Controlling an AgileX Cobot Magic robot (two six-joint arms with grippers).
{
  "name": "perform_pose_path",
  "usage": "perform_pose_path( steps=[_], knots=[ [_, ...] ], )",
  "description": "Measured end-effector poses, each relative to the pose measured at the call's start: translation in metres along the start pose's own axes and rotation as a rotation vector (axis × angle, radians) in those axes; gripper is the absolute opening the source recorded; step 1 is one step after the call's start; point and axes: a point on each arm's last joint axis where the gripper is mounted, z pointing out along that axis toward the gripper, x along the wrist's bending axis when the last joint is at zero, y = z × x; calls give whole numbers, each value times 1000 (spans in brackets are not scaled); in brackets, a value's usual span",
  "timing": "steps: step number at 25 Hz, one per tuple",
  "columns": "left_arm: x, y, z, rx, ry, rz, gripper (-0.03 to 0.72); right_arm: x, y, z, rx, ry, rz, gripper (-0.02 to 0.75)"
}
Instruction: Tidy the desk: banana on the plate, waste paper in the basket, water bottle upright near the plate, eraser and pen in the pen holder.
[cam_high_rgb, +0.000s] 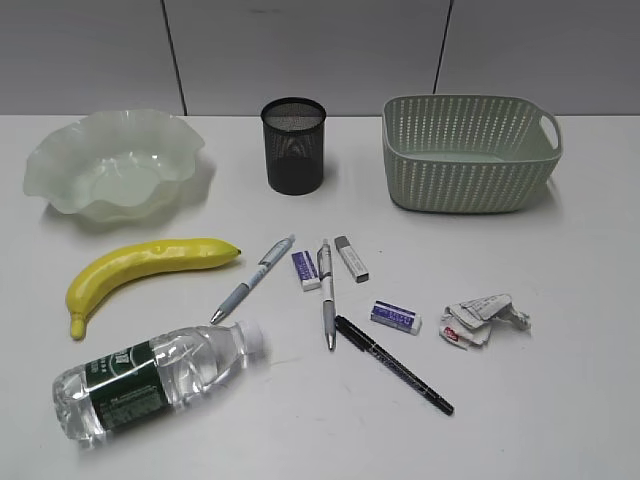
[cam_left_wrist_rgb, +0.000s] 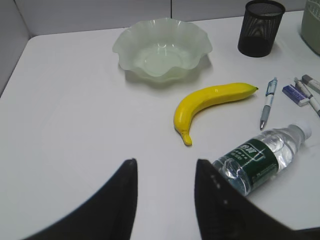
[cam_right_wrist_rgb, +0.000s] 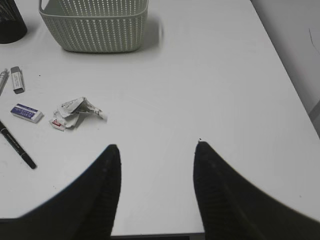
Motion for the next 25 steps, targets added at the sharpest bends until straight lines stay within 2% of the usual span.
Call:
perform_pose_path(
  steps=[25],
  knots=[
    [0,0,0,0,0,0,291,0,0,0,0,0,0,384]
  ],
)
